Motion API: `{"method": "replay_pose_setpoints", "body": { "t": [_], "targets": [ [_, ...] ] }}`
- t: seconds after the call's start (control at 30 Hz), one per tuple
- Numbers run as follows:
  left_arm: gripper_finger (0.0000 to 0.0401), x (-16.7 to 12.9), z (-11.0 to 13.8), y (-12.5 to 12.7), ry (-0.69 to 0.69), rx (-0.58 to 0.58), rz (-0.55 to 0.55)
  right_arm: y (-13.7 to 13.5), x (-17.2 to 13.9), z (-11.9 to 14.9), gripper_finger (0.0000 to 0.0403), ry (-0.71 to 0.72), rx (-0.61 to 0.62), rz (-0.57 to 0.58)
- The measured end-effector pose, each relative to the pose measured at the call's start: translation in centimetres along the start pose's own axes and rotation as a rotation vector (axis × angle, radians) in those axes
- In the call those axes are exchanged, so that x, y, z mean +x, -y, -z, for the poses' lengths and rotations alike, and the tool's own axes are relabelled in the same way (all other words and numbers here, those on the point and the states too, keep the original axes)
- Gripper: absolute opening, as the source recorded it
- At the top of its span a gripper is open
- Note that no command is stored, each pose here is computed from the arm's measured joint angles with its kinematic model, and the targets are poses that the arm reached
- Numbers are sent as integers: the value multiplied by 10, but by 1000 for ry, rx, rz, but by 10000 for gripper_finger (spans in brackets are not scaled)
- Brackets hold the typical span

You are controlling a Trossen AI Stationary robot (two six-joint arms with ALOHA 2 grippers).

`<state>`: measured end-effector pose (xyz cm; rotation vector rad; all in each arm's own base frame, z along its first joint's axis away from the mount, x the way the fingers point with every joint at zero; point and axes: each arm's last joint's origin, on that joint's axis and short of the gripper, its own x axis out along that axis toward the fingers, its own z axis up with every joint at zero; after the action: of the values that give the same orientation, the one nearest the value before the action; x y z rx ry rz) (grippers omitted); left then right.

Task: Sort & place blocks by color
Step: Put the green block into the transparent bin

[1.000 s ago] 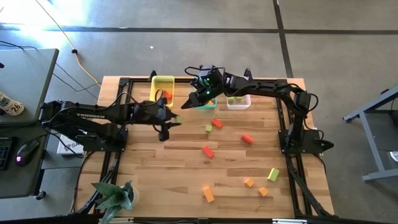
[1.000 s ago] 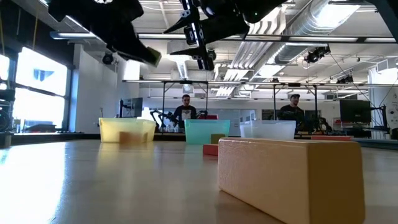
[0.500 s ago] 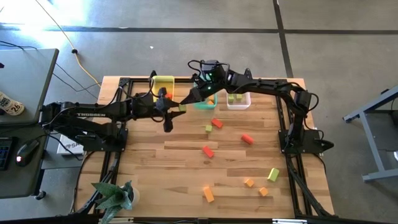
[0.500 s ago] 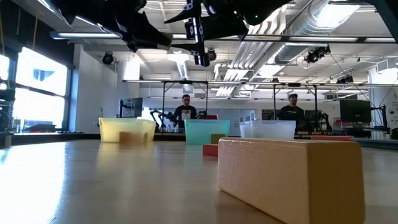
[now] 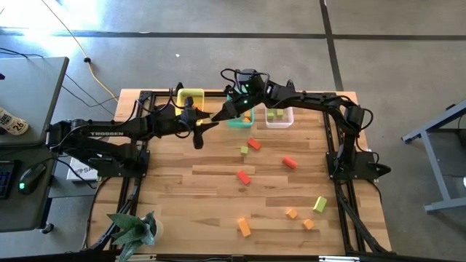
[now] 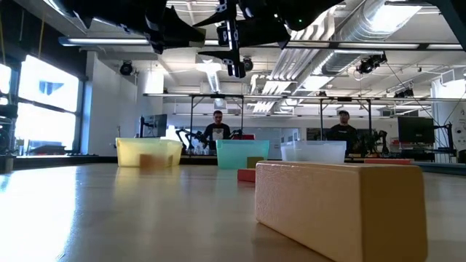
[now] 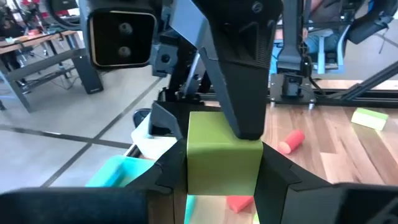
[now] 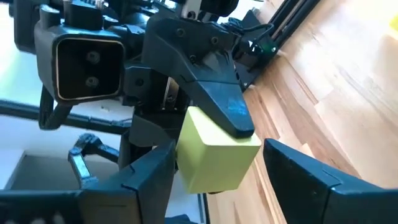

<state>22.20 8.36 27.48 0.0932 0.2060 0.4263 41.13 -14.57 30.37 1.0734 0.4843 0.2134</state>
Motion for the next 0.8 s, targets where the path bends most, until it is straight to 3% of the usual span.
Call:
{"method": "replay_pose_setpoints", "body": {
  "t": [0.33, 0.53, 0.8],
  "targets": [
    [131, 0, 2, -2, -13, 34, 5, -4, 4, 3, 116, 37, 71, 31],
    [130, 0, 3, -2, -15, 104, 13, -6, 8, 6, 114, 49, 61, 48],
    [175, 0, 0, -2, 0, 105, -14, -4, 10, 7, 114, 89, 50, 99]
  ]
}}
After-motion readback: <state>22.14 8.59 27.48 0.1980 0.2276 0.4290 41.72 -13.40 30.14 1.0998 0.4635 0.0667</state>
